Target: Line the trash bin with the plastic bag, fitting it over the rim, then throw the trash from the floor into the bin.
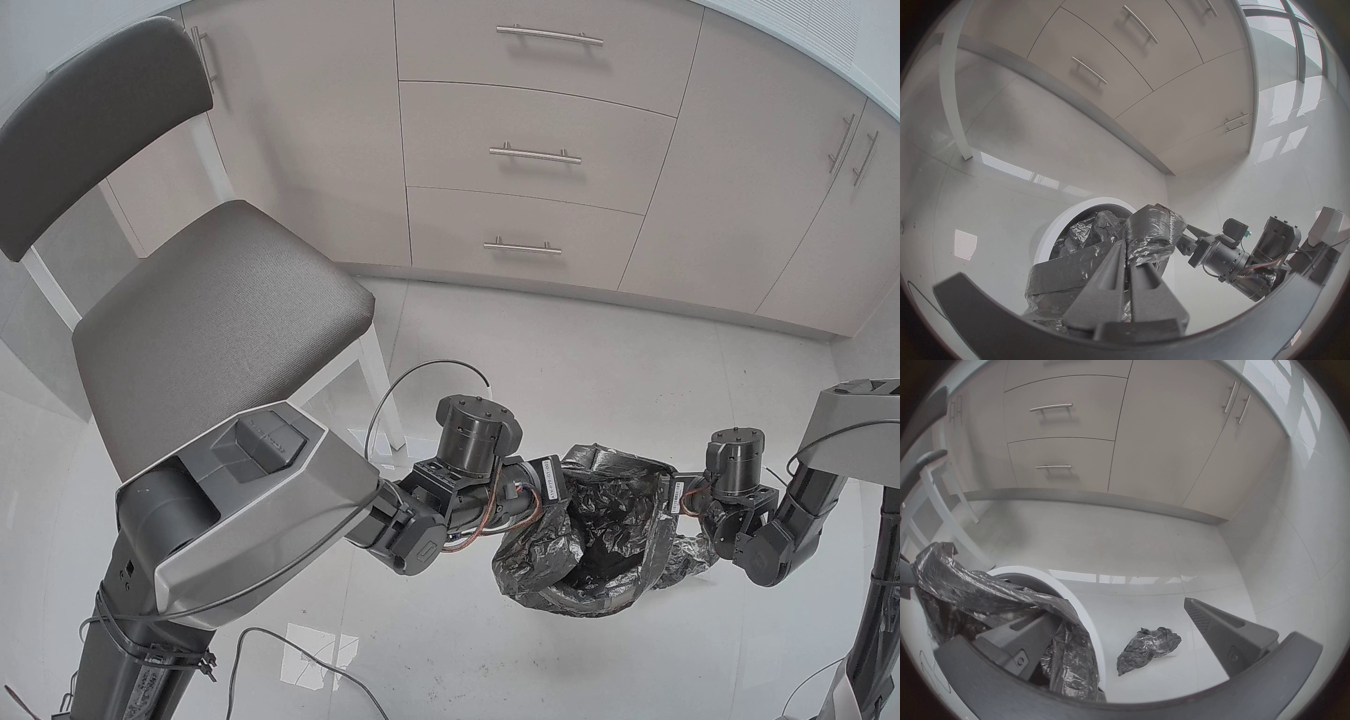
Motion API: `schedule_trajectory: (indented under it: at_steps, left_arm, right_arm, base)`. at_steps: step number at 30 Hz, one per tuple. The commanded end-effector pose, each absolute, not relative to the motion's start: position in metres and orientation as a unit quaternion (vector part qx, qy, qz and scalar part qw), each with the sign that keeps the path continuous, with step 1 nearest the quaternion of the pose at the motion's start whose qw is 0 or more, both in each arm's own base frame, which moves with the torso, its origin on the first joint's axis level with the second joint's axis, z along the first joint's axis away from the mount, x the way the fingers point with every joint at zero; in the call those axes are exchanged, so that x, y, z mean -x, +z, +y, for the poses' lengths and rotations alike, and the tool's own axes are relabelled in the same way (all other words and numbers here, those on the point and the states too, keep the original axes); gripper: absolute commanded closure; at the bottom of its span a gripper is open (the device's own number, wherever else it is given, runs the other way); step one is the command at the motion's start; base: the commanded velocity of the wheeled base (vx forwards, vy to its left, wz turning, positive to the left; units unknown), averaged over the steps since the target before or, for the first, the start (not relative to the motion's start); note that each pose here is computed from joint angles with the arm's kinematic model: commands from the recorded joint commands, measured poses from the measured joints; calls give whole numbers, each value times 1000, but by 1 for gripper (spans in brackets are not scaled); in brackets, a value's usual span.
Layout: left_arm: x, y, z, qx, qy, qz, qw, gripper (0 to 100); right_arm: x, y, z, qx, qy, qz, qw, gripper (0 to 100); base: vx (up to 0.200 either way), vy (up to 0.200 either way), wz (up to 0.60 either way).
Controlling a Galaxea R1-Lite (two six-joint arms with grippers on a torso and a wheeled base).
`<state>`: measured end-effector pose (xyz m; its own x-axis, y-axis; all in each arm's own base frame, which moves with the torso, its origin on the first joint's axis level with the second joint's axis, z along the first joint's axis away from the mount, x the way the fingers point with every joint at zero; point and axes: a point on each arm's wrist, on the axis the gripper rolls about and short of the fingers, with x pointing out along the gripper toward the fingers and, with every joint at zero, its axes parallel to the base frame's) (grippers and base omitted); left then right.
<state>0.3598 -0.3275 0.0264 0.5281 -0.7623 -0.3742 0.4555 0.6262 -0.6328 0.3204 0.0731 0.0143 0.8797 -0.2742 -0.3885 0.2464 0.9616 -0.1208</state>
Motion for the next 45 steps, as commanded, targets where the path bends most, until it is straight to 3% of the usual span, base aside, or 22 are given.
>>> schedule_trajectory:
  at_steps: [1, 13, 31, 32, 37, 45]
  left_arm:
    - [-362, 12, -329, 226, -359, 331, 842, 100]
    - [-362, 2, -329, 206, -360, 332, 847, 100]
    - [-365, 1, -326, 175, -342, 319, 867, 100]
    - [-365, 1, -326, 169, -339, 320, 868, 0]
    - [-372, -4, -327, 138, -298, 307, 893, 0]
    - [-377, -1, -322, 131, -288, 298, 900, 0]
  right_arm:
    - [-325, 2, 68, 42, -149, 213, 965, 0]
    - [-328, -1, 63, 43, -157, 214, 963, 0]
    - [-353, -15, 72, 37, -150, 160, 975, 0]
    - [-355, -13, 73, 36, -151, 155, 976, 0]
    - [-363, -7, 79, 33, -155, 137, 978, 0]
    - [-363, -5, 83, 31, -150, 132, 979, 0]
  base:
    - [0, 0, 0]
    - [0, 0, 0]
    - [0, 0, 0]
    - [0, 0, 0]
    - [0, 0, 0]
    - [0, 0, 0]
